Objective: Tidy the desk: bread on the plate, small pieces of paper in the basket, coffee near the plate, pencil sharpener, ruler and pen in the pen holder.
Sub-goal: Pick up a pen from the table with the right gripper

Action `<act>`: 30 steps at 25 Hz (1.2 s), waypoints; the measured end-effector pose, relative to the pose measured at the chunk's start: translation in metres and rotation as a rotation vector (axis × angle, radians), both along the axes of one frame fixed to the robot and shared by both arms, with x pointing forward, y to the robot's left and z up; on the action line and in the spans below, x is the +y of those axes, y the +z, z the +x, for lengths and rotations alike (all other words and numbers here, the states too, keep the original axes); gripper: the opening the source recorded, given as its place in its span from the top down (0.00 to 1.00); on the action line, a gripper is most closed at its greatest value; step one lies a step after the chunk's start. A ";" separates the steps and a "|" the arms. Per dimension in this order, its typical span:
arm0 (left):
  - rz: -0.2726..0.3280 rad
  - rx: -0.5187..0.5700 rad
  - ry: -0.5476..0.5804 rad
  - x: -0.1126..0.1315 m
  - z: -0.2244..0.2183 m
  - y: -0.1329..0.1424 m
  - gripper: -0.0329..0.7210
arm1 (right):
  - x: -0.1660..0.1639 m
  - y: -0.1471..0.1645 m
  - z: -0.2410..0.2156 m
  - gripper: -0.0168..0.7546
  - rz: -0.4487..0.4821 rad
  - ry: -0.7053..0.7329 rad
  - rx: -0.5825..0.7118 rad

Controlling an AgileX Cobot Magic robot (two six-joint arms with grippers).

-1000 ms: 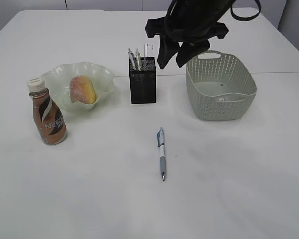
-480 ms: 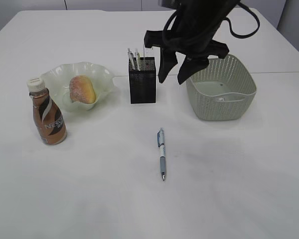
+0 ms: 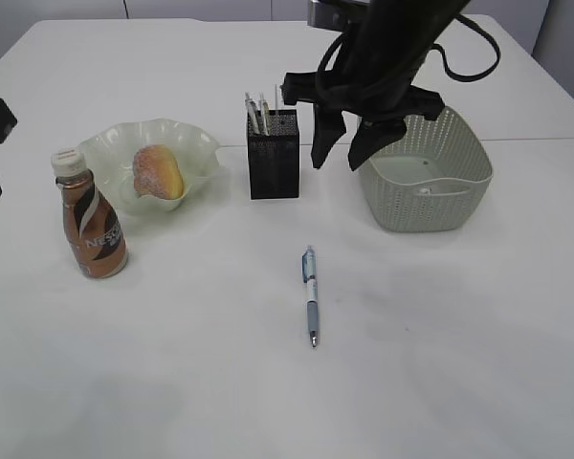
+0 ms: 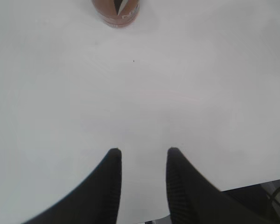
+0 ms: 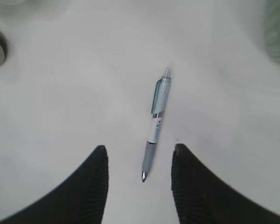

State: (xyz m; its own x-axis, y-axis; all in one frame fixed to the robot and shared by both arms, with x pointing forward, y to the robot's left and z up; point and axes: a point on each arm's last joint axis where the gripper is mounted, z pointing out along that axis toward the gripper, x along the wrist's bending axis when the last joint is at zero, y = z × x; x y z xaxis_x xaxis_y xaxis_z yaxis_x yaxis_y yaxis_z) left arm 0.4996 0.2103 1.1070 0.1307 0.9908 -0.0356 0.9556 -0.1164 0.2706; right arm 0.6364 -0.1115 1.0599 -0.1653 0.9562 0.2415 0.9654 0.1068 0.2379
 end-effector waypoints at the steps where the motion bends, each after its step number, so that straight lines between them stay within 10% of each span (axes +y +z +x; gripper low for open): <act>1: 0.000 0.000 -0.001 0.000 0.000 0.000 0.64 | -0.001 0.000 0.000 0.51 -0.006 0.000 -0.003; 30: 0.051 -0.021 -0.017 0.004 0.002 -0.001 0.64 | 0.036 -0.137 0.015 0.37 -0.138 -0.068 0.266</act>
State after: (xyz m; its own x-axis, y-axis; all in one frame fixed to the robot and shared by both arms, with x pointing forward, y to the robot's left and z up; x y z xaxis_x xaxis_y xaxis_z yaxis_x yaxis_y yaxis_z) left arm 0.5014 0.2143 1.1060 0.1482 0.9888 0.0183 0.9476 -0.1473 0.2835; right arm 0.6512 -0.0753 0.9233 -0.0482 0.9897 0.1346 0.9979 0.0536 -0.0362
